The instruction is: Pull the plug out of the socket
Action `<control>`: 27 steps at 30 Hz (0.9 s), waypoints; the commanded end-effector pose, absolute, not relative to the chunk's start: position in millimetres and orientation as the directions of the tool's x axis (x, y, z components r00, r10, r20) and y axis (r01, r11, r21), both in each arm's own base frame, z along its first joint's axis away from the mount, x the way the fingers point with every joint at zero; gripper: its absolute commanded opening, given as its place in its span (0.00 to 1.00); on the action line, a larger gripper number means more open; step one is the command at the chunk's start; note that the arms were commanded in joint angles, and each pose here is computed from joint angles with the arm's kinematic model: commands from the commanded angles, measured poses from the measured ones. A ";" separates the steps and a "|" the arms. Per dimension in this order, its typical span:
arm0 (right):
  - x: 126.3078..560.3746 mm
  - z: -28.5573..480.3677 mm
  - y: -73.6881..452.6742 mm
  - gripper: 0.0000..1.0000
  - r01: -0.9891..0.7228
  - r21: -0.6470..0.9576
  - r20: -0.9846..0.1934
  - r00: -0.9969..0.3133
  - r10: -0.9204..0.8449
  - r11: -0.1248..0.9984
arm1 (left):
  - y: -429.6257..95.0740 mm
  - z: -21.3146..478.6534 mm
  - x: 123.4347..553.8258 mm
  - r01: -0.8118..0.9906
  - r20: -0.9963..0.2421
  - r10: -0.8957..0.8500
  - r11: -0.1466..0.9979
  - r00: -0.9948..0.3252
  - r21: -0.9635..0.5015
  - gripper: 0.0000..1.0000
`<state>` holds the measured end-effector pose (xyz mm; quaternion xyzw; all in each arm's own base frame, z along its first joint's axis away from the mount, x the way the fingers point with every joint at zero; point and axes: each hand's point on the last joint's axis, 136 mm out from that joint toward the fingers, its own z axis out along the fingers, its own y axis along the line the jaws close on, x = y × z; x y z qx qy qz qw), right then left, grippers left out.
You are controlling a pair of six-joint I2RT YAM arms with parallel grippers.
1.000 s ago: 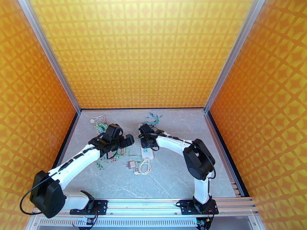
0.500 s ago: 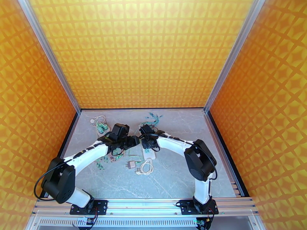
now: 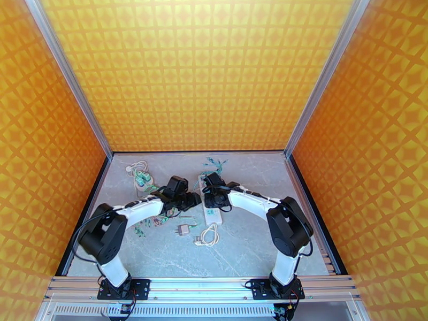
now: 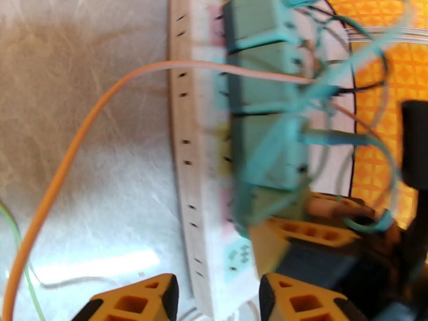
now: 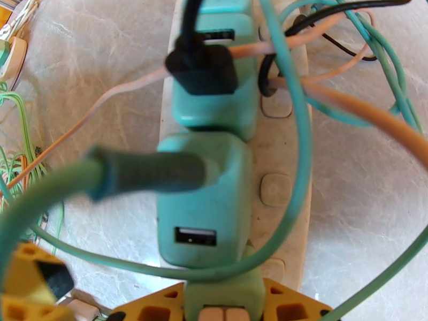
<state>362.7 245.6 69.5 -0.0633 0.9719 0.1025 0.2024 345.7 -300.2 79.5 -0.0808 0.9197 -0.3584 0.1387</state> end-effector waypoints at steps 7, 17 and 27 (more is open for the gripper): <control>370.0 87.2 254.4 0.16 -0.173 0.233 -0.449 -0.892 -0.052 0.957 | -320.4 61.5 352.4 -0.034 -0.173 -0.206 0.729 -0.963 -0.683 0.45; 367.4 85.3 257.2 0.15 -0.176 0.256 -0.444 -0.895 -0.046 0.951 | -335.1 56.4 354.0 -0.006 -0.153 -0.170 0.690 -0.973 -0.724 0.47; 368.5 94.5 259.6 0.15 -0.187 0.268 -0.459 -0.887 -0.046 0.945 | -322.4 10.5 337.0 -0.093 -0.054 -0.168 0.752 -0.984 -0.653 0.42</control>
